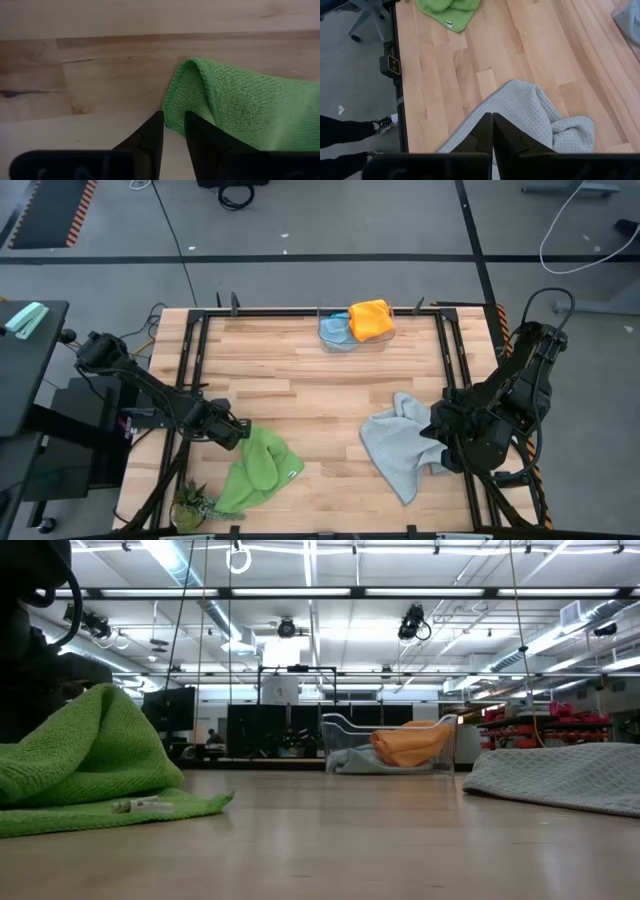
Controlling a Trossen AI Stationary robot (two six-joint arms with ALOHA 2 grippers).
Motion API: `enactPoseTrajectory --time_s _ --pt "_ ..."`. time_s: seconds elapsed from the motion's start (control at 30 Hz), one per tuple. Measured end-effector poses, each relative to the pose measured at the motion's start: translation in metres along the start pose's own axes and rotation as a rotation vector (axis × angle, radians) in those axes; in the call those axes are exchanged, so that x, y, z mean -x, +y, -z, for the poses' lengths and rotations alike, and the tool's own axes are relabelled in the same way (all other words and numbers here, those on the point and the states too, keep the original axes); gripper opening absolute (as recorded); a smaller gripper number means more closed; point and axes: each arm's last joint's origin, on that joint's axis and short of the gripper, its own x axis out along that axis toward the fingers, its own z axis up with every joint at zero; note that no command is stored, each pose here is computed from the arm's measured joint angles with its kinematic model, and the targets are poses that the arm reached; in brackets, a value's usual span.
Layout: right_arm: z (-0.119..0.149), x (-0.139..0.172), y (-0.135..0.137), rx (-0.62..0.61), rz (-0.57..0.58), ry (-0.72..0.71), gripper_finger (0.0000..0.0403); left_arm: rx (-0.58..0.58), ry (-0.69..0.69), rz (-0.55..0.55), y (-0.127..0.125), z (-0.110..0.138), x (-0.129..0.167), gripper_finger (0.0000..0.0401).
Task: Fold microfiber towels
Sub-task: Fold the green microfiber cloth
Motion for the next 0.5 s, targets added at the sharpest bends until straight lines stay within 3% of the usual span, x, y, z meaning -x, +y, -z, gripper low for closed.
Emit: enactPoseTrajectory --time_s 0.2,0.5 --pt "0.0000 0.0000 0.0000 0.000 0.000 0.000 0.0011 0.006 -0.024 0.036 -0.0022 0.0000 0.0000 0.0088" --pt "-0.0002 0.0000 0.0004 -0.003 -0.003 -0.002 0.0011 0.048 -0.042 0.004 -0.0022 0.0009 -0.0052 0.0094"
